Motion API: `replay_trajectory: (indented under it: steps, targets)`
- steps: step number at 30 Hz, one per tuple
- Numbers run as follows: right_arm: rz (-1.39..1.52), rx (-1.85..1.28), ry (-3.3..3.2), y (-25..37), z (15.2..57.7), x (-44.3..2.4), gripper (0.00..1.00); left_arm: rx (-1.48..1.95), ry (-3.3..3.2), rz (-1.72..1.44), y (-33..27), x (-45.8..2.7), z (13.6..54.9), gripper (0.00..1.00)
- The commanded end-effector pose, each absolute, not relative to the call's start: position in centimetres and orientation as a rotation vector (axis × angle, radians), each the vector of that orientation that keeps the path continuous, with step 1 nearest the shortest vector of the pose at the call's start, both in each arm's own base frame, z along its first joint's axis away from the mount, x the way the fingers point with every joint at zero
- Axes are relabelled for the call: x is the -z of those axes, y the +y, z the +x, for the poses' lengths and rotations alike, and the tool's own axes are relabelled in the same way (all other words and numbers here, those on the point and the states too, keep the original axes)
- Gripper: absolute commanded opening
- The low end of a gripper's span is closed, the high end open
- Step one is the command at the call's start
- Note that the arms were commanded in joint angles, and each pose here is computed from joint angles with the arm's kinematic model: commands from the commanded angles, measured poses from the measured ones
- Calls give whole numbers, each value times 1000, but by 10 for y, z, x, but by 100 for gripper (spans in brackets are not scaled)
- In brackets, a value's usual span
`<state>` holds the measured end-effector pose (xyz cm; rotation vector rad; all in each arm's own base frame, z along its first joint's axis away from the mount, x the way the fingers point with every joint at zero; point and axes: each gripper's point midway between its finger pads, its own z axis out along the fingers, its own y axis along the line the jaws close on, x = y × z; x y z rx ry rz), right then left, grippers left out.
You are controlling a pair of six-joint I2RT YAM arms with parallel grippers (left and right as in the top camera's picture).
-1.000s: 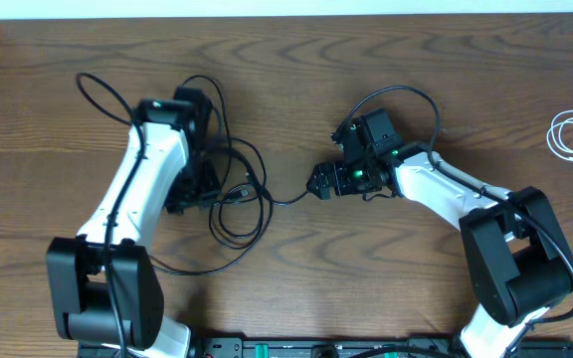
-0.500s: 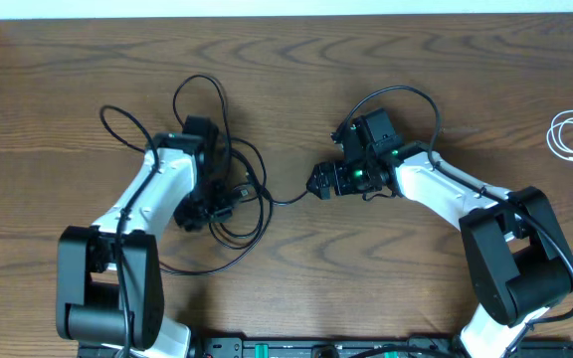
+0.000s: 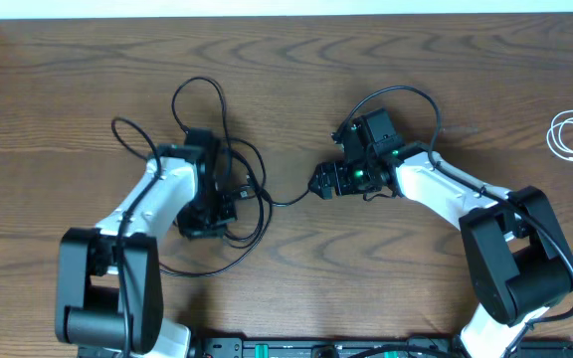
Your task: Untangle cables
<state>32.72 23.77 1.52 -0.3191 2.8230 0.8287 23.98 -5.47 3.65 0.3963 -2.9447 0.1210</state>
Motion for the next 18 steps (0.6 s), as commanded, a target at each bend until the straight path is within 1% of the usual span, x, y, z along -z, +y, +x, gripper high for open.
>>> replay_trajectory:
  steps: [1,2,4,6,10,14,18]
  targets:
    - [-317,-961,2982,235,286,23,73,-188,-3108,276,-58,-88,273,8]
    - [-364,-1032,2949,241,285,15,69,-199,-3133,276,-59,-101,277,8]
    - [-440,-1138,2877,249,287,-4,67,-225,-3194,274,-60,-129,286,7]
    - [-502,-1195,2802,254,288,-24,69,-252,-3253,273,-61,-153,293,7]
    - [-585,-1192,2657,258,294,-68,74,-320,-3393,270,-63,-200,307,8]
    - [-645,-1178,2478,259,298,-125,79,-413,-3561,262,-65,-254,320,8]
    - [-688,-1156,2304,259,300,-176,80,-543,-3757,247,-67,-313,327,8]
